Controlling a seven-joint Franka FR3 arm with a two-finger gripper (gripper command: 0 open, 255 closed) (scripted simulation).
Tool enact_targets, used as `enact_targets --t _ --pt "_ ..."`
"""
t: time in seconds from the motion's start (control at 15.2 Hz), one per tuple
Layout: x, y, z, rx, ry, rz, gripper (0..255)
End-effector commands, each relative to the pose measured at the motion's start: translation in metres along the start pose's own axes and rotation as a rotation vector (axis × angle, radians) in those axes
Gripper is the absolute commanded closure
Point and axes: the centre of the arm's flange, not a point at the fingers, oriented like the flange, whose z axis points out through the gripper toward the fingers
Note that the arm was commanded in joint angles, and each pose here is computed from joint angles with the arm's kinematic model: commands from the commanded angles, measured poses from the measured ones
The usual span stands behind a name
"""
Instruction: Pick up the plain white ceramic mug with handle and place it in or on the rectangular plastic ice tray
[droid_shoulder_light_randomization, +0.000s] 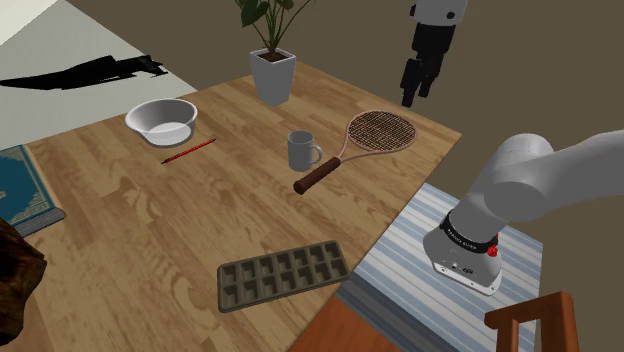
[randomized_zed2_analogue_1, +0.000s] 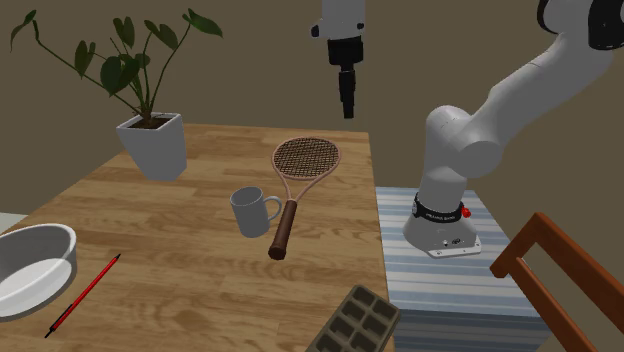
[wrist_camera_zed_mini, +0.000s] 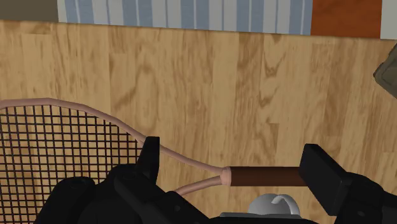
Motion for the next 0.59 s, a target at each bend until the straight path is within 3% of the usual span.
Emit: enact_targets --t 0.0,0.53 --pt "0.0 0.0 0.0 0.0 0.0 0.0 0" --pt "0.092 -0.036 0.043 -0.019 -0.005 -0.064 0"
